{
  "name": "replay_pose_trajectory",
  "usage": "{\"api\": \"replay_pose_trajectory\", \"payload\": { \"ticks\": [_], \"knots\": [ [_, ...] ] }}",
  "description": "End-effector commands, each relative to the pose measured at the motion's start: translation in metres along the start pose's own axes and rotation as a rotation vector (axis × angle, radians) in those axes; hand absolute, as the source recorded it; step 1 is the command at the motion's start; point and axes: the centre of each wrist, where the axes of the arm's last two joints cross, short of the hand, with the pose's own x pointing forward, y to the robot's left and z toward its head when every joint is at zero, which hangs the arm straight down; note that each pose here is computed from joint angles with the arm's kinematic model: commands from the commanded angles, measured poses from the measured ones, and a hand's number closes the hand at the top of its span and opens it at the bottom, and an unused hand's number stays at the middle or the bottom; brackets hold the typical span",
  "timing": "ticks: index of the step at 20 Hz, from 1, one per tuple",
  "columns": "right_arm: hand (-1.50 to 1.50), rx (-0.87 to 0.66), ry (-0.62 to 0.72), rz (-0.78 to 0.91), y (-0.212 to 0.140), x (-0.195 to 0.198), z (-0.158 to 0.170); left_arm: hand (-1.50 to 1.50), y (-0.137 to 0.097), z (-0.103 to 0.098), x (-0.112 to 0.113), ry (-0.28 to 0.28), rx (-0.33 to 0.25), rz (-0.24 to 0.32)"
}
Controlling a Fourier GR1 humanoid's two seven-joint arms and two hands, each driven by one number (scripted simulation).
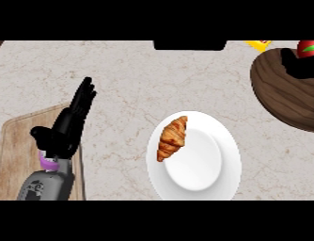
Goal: Pick the tomato from the plate and place it in the bowl
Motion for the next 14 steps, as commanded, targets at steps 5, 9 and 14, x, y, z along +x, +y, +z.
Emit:
{"api": "replay_pose_trajectory", "payload": {
  "ticks": [5,9,14],
  "knots": [
    [1.5,-0.009,0.064,0.071,0.033,-0.085,-0.027,0.0,0.01,0.005,-0.011,0.067,0.024,-0.004],
    [1.5,-0.019,0.109,0.141,0.037,-0.119,-0.045,0.0,-0.02,0.015,-0.003,0.037,0.006,0.004],
    [1.5,0.022,0.154,0.139,0.068,-0.161,-0.035,0.0,0.002,-0.001,0.011,0.045,0.016,-0.004]
  ]
}}
